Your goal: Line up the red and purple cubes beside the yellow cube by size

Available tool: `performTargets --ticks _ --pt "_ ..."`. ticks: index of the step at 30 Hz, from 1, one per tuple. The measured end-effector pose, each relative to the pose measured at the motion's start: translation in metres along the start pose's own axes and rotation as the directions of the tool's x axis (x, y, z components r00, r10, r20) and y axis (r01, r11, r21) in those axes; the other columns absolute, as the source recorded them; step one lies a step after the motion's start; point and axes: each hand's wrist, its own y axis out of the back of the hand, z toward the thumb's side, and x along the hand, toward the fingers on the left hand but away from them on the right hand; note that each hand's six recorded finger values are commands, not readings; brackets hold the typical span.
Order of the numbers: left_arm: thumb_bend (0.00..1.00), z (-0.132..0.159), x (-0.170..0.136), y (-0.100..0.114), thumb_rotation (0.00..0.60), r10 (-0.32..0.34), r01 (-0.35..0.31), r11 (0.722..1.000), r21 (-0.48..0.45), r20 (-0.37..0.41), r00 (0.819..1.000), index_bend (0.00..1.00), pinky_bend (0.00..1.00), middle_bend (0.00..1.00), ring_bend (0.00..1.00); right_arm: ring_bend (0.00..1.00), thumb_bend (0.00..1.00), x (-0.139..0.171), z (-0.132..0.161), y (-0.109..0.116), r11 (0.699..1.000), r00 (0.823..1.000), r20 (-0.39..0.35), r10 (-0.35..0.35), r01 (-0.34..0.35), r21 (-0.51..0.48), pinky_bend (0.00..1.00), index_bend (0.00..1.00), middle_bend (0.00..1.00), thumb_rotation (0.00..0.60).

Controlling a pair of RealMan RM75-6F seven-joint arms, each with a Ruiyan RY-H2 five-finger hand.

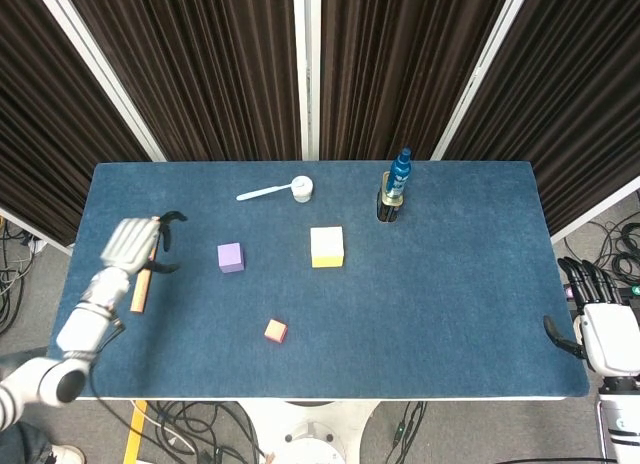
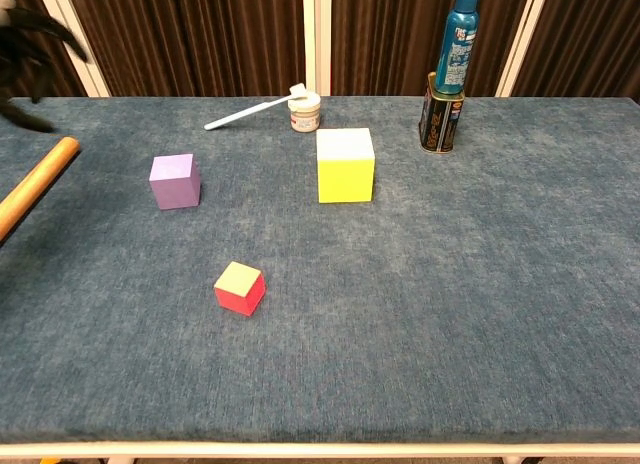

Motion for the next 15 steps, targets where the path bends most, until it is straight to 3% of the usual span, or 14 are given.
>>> performTargets --ticks 5,15 --pt "0.03 0.023 0.036 -0.024 0.600 -0.082 0.082 0.995 -0.051 -0.006 0.997 0.33 1.00 0.89 0.92 0.00 0.26 0.000 -0.003 0.001 1.000 1.000 0.011 0.001 -0.001 0.003 0.08 0.00 0.08 0.600" --pt "0.02 0.039 0.062 -0.060 0.600 -0.171 0.164 0.982 -0.089 -0.078 0.982 0.30 1.00 0.93 0.95 0.00 0.26 0.001 -0.006 0.002 1.000 1.000 0.017 0.003 -0.003 0.003 0.08 0.00 0.08 0.600"
